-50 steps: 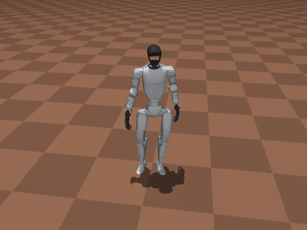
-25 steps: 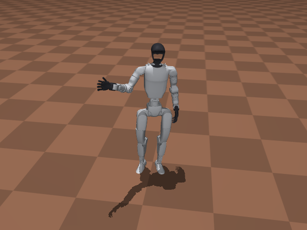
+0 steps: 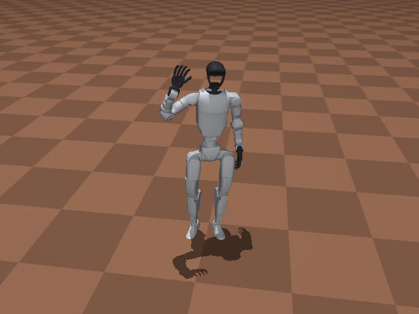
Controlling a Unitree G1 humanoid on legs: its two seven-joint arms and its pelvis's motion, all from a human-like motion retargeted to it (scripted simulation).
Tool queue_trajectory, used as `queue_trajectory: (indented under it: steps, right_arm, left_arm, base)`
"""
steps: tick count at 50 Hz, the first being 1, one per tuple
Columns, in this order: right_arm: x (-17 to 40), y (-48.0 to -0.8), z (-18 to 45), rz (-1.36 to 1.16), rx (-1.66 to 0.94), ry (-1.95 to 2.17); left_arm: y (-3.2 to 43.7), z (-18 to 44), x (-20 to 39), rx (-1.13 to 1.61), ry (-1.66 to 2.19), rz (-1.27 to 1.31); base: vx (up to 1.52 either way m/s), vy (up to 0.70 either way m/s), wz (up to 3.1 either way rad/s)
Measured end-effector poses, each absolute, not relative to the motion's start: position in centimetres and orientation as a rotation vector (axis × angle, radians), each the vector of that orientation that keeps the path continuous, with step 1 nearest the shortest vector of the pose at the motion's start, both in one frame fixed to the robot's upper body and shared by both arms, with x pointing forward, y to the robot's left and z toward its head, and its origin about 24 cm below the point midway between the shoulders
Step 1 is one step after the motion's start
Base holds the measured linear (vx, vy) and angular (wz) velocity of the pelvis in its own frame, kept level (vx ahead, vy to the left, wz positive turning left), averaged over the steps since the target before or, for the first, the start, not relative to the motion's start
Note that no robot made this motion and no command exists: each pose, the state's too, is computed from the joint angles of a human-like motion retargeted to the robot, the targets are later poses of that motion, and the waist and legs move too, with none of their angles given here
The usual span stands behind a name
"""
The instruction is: In place motions
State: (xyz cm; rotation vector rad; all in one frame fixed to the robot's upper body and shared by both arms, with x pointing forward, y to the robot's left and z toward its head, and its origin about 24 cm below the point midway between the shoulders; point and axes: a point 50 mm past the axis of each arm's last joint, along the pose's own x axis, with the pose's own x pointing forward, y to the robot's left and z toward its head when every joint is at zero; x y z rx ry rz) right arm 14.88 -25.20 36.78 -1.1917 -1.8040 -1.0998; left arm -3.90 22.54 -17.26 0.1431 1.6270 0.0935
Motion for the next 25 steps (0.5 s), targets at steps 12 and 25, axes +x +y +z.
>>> queue_trajectory:
  steps: [12, 25]
  right_arm:
    - [20.3, -33.0, 32.2, -1.223, -0.360, -1.146]
    - [18.7, -28.9, 34.5, -1.028, -0.451, -1.440]
  left_arm:
    - [22.5, -17.3, -3.2, 0.131, 1.609, 0.086]
    - [22.2, -17.1, -5.4, 0.129, 1.682, 0.089]
  base:
    - [0.00, 0.00, 0.00]
    - [0.00, 0.00, 0.00]
